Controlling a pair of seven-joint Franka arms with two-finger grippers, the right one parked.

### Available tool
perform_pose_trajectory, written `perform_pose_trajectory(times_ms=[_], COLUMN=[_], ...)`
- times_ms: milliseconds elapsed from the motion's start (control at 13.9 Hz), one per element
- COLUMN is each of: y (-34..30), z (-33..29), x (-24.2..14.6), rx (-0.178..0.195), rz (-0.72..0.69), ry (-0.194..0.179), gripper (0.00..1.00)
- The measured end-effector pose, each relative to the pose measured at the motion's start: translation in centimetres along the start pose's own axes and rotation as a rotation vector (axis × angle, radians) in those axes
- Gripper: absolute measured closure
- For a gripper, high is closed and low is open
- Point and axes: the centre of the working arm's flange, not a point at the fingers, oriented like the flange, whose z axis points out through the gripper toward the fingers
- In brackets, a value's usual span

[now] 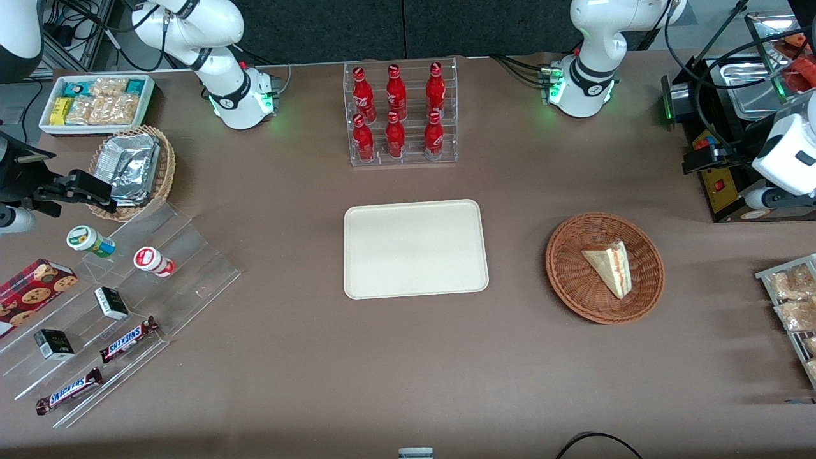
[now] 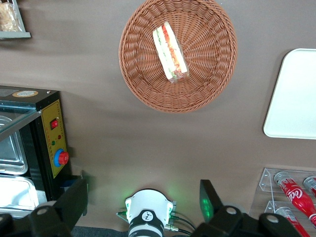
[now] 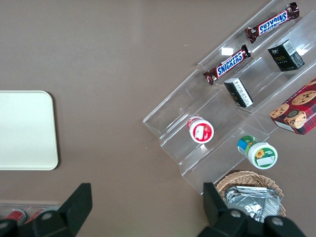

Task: Place sandwich from basket to tray
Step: 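Move the left gripper over the wicker basket and lower toward the sandwich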

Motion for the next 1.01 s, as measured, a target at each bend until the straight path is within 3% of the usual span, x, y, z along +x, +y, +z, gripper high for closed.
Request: perform_pose_trajectory(times_ms=[360,648,1008], y=[0.7,1.0,1.9], z=[0.5,6.0,14.7], x=[0.2,2.5,5.6], rx=[0.003,0.005,-0.007], rz=[0.013,0.002,-0.149], ry=[-0.003,-0.017,0.053], gripper=[0.00,0.00,0.00])
